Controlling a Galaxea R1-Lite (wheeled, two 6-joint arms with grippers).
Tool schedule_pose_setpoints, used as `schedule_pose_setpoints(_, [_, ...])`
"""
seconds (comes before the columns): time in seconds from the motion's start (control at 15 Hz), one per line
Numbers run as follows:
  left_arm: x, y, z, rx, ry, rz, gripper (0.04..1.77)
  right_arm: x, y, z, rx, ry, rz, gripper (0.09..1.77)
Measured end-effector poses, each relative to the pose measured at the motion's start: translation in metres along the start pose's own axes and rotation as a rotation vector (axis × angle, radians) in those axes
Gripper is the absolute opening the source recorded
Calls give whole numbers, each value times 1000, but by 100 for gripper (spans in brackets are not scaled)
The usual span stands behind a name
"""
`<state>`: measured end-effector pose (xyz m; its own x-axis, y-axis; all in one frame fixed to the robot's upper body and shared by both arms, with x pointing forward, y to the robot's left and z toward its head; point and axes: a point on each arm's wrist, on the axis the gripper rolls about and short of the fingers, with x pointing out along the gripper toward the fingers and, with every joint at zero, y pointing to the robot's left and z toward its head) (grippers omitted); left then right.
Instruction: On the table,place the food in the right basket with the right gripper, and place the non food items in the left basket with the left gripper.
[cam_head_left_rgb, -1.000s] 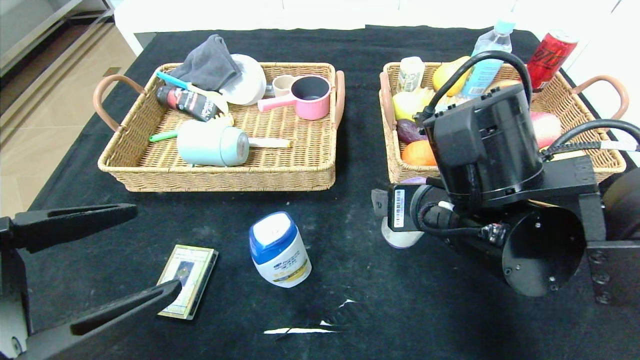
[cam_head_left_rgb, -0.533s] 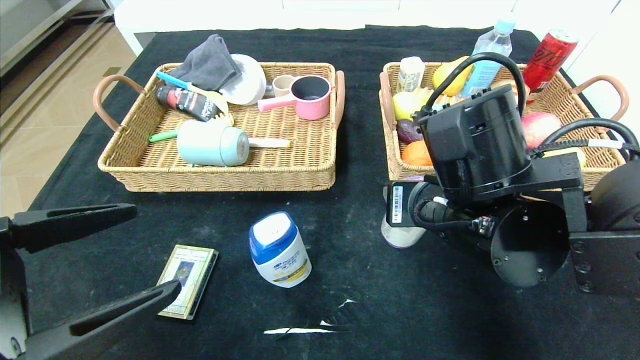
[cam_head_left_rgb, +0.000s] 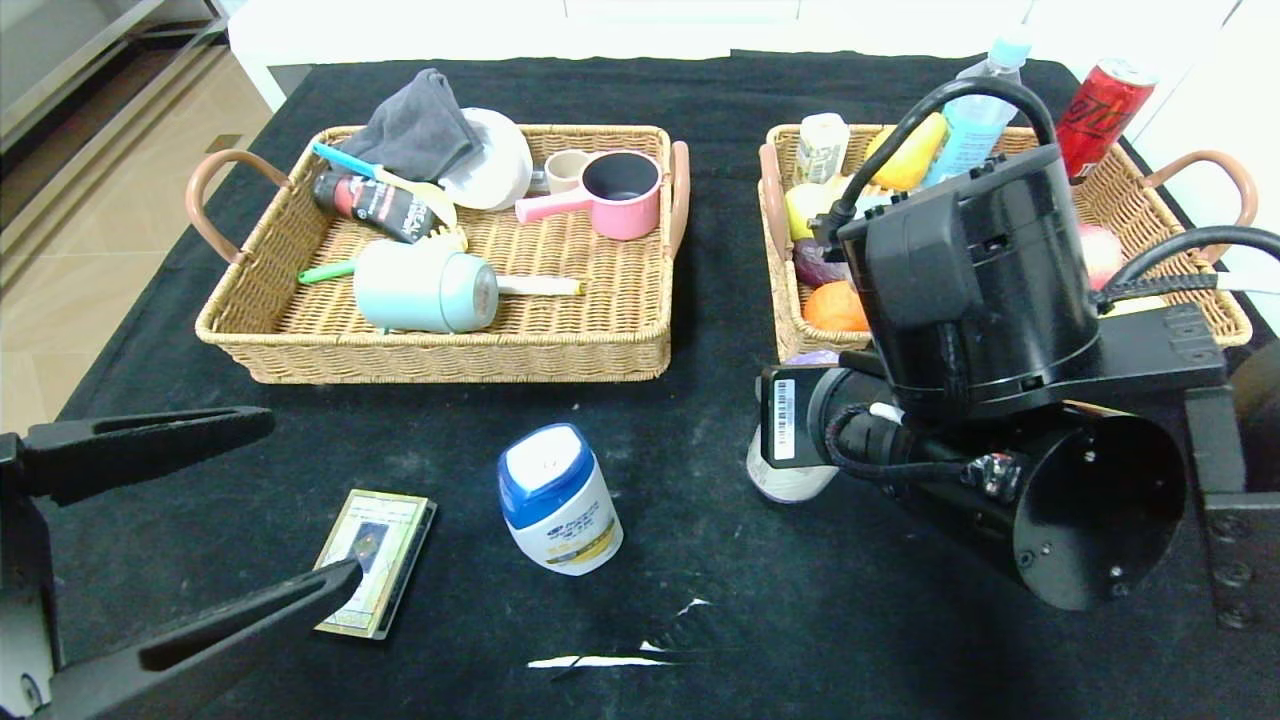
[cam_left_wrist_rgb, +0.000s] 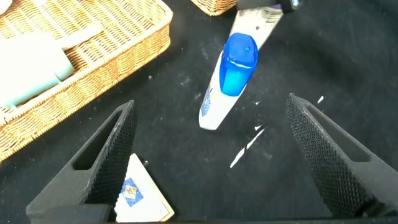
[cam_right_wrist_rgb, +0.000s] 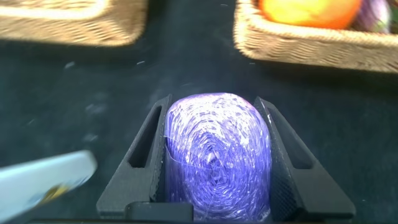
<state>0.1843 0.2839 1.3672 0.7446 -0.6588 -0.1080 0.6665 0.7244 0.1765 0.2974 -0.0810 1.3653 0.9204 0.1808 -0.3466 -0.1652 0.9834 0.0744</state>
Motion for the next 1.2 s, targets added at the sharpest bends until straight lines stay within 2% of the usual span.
schedule_pose_setpoints(0.27, [0, 0, 0, -1, 2, 0, 172, -14, 22, 6, -37, -29, 75, 90])
schedule_pose_setpoints(0.67, [-2, 0, 1, 10, -7, 2, 172, 0, 60, 14, -56, -65, 127, 89])
schedule_pose_setpoints(0.93, [-5, -1, 2, 13, -20, 5, 172, 13, 78, 9, -76, -61, 130, 89])
schedule_pose_setpoints(1.2, [-6, -1, 3, 17, -24, 6, 172, 24, 81, 4, -78, -54, 117, 89])
